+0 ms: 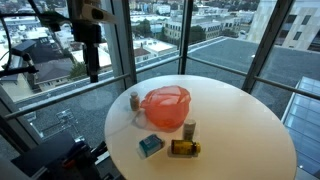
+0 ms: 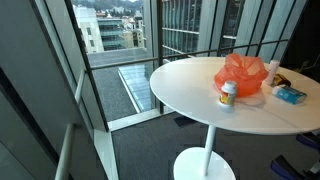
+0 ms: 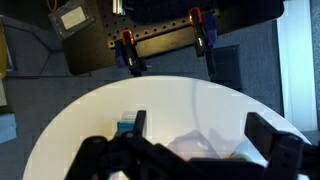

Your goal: Place the blue box in the plastic bag

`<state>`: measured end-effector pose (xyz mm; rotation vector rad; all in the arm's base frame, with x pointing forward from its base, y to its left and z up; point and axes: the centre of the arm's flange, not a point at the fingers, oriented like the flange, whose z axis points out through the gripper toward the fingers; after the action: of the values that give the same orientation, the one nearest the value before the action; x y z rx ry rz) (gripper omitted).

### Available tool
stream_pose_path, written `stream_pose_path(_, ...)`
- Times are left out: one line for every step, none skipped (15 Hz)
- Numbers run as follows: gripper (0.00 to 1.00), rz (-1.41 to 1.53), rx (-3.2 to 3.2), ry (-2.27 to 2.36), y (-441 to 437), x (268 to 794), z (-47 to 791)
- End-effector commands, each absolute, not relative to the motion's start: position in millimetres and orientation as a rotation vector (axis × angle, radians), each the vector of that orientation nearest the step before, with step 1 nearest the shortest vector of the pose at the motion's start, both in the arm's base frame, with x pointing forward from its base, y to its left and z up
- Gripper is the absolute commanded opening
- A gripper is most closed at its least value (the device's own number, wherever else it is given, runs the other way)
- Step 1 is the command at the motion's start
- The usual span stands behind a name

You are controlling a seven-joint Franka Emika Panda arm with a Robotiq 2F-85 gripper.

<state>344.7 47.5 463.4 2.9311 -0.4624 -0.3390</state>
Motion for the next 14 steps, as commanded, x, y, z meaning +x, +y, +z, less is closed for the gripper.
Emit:
stream_pose_path(1.00,-0.442,2.956,-0.610,7.9,355.8,451.7)
stream_pose_path(1.00,-0.471,2.964,-0.651,-4.4,356.7,445.6)
stream_pose_path(1.00,-0.511,2.975,-0.683,-15.7,357.7,439.8)
stream_pose_path(1.00,-0.547,2.983,-0.717,-25.8,358.8,434.1)
stream_pose_path(1.00,-0.587,2.990,-0.746,-35.1,360.2,428.0)
stream_pose_path(1.00,-0.624,2.990,-0.775,-43.5,361.7,421.9)
stream_pose_path(1.00,-0.657,2.991,-0.802,-50.5,363.0,416.9)
stream_pose_path(1.00,-0.689,2.979,-0.835,-57.6,364.7,409.7)
stream_pose_path(1.00,-0.713,2.963,-0.863,-63.2,365.8,404.3)
stream_pose_path(1.00,-0.710,2.922,-0.910,-69.9,366.8,398.2)
stream_pose_path(1.00,-0.718,2.905,-0.937,-74.7,367.3,394.2)
stream_pose_path(1.00,-0.716,2.887,-0.964,-80.0,367.5,390.7)
stream_pose_path(1.00,-0.710,2.875,-0.984,-84.3,367.8,388.7)
stream_pose_path(1.00,-0.702,2.865,-0.995,-87.8,368.3,388.2)
